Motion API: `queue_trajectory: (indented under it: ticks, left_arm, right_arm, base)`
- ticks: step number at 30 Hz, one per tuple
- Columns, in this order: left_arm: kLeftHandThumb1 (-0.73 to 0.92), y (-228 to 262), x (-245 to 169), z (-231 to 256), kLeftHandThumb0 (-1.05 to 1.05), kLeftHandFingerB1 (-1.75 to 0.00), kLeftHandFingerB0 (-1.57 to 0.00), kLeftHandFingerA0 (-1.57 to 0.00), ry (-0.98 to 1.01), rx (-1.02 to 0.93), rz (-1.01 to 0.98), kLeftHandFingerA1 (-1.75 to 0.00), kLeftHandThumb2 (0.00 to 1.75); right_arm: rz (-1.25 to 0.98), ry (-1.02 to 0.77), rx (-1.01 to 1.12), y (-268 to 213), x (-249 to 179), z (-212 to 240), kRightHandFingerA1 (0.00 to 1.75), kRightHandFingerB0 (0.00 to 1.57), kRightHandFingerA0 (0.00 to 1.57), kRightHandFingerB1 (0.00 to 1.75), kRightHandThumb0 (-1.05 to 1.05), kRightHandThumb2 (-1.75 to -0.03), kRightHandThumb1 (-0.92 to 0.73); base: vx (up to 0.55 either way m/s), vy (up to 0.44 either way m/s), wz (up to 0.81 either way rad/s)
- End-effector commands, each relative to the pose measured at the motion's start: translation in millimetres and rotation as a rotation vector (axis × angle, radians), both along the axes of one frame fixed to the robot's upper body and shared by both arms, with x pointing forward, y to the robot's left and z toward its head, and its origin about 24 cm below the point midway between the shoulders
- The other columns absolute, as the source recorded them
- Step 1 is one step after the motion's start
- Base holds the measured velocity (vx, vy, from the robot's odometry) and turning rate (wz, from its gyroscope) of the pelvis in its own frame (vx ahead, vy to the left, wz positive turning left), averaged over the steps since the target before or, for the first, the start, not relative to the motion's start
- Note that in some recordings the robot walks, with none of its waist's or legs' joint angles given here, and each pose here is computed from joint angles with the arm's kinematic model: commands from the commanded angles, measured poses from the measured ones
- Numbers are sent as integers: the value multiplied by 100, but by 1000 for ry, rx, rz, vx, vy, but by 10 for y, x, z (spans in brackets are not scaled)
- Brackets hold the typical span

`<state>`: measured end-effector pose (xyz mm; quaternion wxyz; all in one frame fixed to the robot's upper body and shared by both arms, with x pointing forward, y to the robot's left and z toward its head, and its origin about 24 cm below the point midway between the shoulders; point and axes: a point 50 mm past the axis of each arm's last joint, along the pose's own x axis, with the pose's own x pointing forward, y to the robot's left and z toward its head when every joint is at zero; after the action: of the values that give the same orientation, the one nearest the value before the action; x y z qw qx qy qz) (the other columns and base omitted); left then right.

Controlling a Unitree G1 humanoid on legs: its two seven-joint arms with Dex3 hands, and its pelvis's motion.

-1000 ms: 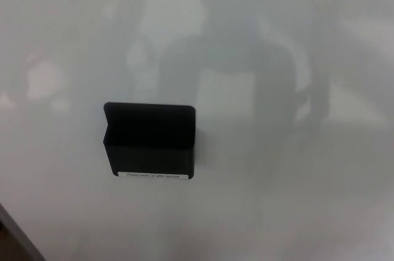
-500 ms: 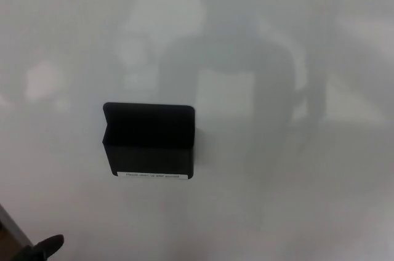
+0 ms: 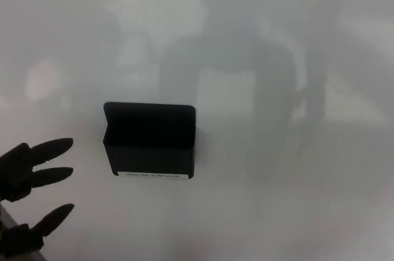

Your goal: A magnetic marker holder is on the left hand side of the white board, the robot put the index and middle finger into the opening of the container and pull off the magnetic holder and hand it to a human on the left hand side.

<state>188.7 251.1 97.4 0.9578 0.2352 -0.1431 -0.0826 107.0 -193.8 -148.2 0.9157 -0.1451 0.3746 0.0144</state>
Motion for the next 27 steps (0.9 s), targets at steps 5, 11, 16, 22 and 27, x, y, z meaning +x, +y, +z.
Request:
queue_trajectory:
  ticks: [5, 11, 16, 22, 27]
  left_arm:
    - [46, -655, 119, 1058, 5, -36, -46, -58, -214, 683, -327, -39, 53]
    - [46, -797, 242, 1152, 2, -36, -45, -58, -161, 781, -368, -39, 53]
    - [47, -952, 373, 1162, 0, -36, -43, -56, -113, 856, -413, -39, 54]
    - [48, -1071, 489, 1115, -2, -36, -41, -56, -36, 890, -436, -40, 55]
    - [52, -1128, 621, 996, -9, -34, -38, -44, 75, 947, -461, -36, 55]
  right_arm:
    - [21, -75, -49, -83, 37, 60, 51, 19, 80, 28, -41, -64, -79]
    - [17, -75, -48, -82, 34, 58, 50, 20, 81, 29, -44, -67, -78]
    - [21, -76, -56, -77, 34, 58, 50, 21, 81, 30, -43, -67, -79]
    - [20, -87, -51, -74, 51, 66, 50, 20, 79, 28, -40, -64, -79]
    - [26, -86, -51, -80, 27, 65, 51, 20, 81, 29, -44, -67, -78]
  base:
    - [0, 0, 0]
    - [0, 0, 0]
    - [0, 0, 0]
    - [0, 0, 0]
    - [0, 0, 0]
